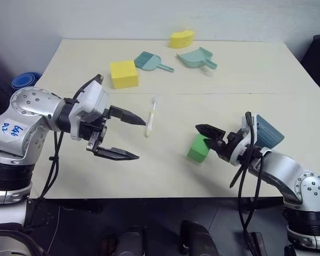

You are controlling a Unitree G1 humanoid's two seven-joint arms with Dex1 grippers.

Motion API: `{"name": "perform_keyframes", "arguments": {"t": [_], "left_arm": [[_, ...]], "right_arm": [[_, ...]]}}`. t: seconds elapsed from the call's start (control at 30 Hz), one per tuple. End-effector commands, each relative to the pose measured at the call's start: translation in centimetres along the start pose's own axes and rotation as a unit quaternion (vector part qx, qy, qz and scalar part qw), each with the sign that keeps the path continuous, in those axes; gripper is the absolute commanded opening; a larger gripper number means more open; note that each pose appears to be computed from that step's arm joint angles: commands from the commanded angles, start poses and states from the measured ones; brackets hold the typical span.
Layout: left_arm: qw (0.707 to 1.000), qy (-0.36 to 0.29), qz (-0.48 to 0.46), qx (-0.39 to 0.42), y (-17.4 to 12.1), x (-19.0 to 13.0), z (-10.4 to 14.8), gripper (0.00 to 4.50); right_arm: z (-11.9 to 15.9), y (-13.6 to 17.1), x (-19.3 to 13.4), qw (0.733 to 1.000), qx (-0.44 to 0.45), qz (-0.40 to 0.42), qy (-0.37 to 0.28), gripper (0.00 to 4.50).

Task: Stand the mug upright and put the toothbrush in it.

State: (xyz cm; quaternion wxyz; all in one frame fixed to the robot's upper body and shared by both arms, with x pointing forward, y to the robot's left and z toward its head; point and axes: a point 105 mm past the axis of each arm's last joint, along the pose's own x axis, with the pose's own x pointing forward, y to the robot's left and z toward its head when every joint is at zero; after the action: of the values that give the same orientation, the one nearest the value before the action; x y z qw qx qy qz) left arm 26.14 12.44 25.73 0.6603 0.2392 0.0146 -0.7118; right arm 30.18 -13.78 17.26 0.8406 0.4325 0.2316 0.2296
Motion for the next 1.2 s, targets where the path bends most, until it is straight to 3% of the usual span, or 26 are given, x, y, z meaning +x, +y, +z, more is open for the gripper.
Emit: {"name": "perform_keyframes", "arguments": {"t": [0.03,0.17,0.33,0.43,0.97,1.07,1.2], "left_arm": [[1.000,0.008,0.021,0.021,0.0,-1.1,0.8,4.50],[0.999,0.013,0.023,0.018,-0.1,-1.1,0.4,4.50],[1.000,0.008,0.019,0.023,-0.1,-0.7,0.5,4.50],[0.999,0.008,0.016,0.029,0.0,-0.4,0.5,4.50],[0.998,-0.003,0.016,0.058,1.3,0.1,2.0,4.50],[0.998,-0.002,0.017,0.058,1.4,0.1,1.9,4.50],[0.998,-0.003,0.021,0.056,1.5,0.0,1.8,4.50]], "right_arm": [[2.3,0.1,-1.4,0.998,0.005,-0.002,-0.058,4.47],[3.7,2.2,-3.0,0.994,-0.034,0.022,-0.098,4.47],[4.0,0.3,-4.5,0.993,-0.044,-0.020,-0.104,4.47],[2.9,-1.7,-4.7,0.995,-0.041,-0.054,-0.068,4.47],[0.3,-4.1,1.3,0.998,0.035,-0.040,0.016,4.47],[0.4,-4.6,1.6,0.998,0.034,-0.045,0.013,3.94],[1.0,-3.4,1.0,0.999,0.026,-0.019,-0.002,2.62]]}}
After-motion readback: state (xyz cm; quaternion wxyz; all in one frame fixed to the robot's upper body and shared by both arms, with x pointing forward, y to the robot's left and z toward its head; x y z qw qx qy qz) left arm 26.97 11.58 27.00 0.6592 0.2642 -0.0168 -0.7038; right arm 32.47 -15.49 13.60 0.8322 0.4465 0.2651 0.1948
